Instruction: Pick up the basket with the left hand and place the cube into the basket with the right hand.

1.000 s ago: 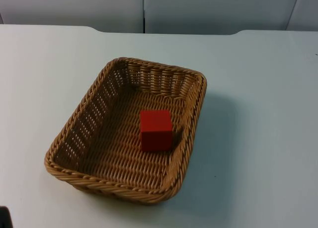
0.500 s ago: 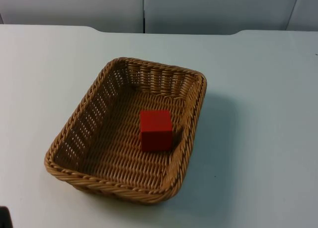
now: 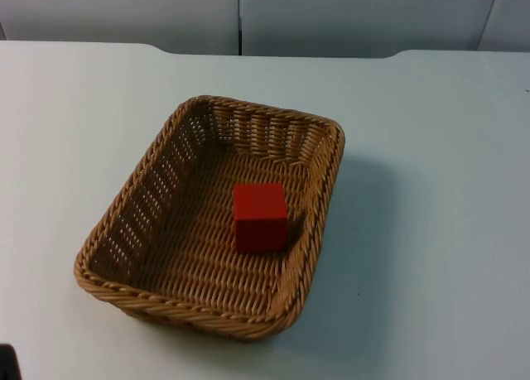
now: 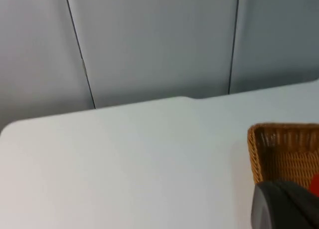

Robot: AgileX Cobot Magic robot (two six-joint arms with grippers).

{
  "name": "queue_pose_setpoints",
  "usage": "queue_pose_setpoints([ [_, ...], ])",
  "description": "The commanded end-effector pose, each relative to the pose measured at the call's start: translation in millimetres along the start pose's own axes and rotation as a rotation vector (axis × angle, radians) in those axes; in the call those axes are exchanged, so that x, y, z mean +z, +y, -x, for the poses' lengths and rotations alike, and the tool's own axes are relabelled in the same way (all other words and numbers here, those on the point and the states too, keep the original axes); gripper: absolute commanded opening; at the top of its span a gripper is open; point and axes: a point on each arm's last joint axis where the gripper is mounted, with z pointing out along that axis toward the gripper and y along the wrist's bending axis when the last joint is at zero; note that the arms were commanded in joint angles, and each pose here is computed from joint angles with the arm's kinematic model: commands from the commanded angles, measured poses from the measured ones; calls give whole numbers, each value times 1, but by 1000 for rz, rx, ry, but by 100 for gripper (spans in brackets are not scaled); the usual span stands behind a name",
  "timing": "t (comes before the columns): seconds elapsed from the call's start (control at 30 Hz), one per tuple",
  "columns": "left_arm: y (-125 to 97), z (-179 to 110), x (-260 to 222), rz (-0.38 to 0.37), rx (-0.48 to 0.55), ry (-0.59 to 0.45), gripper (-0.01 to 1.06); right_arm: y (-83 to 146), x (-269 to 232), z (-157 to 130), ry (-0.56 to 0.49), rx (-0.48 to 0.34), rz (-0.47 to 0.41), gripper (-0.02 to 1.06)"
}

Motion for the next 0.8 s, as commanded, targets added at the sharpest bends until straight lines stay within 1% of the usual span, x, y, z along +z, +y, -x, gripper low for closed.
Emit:
queue_pose_setpoints([
  [0.0, -3, -9, 3, -35, -22, 68, 0, 2, 1, 0, -8, 24, 19, 0],
  [0.03, -5, -14, 3, -57, -30, 88, 0, 2, 1, 0, -9, 27, 25, 0],
  [0.07, -5, -14, 3, -57, -30, 88, 0, 2, 1, 0, -9, 27, 25, 0],
  [0.13, -9, -25, 1, -99, -43, 65, 0, 2, 1, 0, -9, 27, 26, 0],
  [0.23, -10, -43, -10, -98, -42, 6, 0, 2, 1, 0, -8, 26, 24, 0],
  [0.3, -10, -44, -10, -97, -43, 9, 0, 2, 1, 0, -8, 26, 24, 0],
  [0.37, -10, -47, -12, -103, -43, 50, 0, 2, 1, 0, -8, 29, 25, 0],
  [0.5, -11, -51, -4, -109, -56, 51, 0, 2, 1, 0, -16, 35, 24, 0],
  [0.67, -12, -71, 16, -111, -59, 148, 0, 2, 1, 0, -16, 35, 24, 0],
  [0.73, -13, -75, 19, -111, -60, 166, 0, 2, 1, 0, -16, 35, 24, 0],
  [0.77, -13, -74, 20, -110, -63, 158, 0, 2, 1, 0, -16, 35, 24, 0],
])
